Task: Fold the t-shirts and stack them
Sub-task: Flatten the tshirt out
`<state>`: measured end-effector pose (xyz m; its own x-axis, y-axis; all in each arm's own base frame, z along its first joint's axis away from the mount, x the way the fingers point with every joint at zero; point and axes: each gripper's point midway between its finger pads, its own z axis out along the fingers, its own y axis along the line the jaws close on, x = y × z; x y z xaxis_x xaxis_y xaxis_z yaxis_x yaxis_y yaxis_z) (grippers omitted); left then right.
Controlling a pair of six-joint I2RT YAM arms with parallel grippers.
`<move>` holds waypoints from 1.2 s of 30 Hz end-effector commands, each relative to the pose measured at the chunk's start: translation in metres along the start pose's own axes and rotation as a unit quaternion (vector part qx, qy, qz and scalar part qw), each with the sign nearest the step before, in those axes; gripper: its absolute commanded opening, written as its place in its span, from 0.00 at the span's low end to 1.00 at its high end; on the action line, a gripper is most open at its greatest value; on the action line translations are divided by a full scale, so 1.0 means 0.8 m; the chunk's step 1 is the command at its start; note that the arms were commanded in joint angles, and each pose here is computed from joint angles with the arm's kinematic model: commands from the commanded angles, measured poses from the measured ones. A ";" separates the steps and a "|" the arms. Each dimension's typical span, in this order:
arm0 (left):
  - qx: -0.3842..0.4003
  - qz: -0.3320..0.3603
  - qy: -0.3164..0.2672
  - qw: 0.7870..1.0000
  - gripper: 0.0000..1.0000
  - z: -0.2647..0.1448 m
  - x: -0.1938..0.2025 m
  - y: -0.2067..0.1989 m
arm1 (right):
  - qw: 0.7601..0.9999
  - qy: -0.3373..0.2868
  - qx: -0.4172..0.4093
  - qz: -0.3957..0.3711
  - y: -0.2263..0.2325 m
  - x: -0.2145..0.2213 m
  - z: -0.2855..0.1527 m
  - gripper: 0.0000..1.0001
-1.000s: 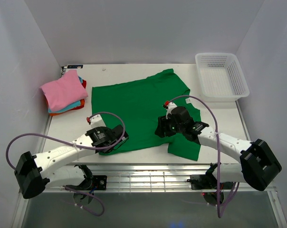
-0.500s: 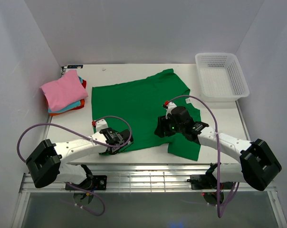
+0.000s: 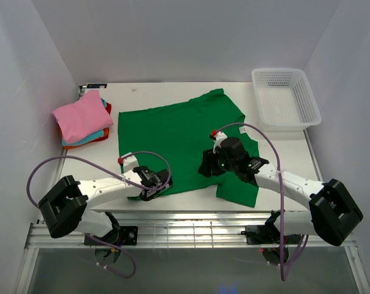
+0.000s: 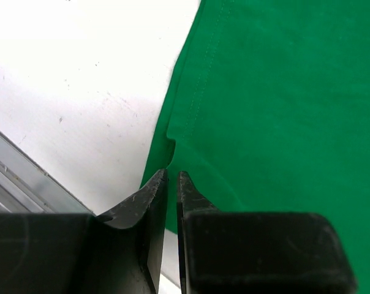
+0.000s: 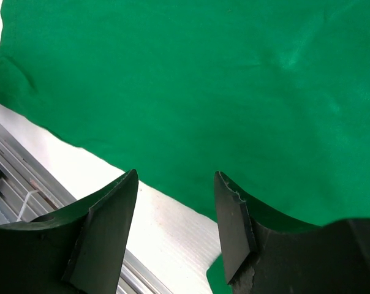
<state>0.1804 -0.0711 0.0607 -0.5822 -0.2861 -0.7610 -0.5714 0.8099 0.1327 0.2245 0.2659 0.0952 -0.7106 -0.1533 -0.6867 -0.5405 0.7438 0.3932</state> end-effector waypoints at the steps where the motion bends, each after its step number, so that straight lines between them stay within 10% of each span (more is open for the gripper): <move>1: 0.010 -0.021 -0.040 0.999 0.22 0.002 -0.017 -0.020 | 1.000 -0.016 -0.016 -0.008 0.009 -0.008 -0.001 0.59; 36: -0.020 0.067 0.032 0.997 0.16 -0.029 0.069 0.007 | 1.000 0.024 -0.005 -0.004 -0.002 0.020 0.022 0.58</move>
<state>0.1383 -0.0910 0.0226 -0.7094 -0.1880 -0.6793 -0.4767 0.8378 0.2660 0.2185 0.2649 0.0682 -0.7450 -0.1914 -0.6390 -0.5279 0.7548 0.3894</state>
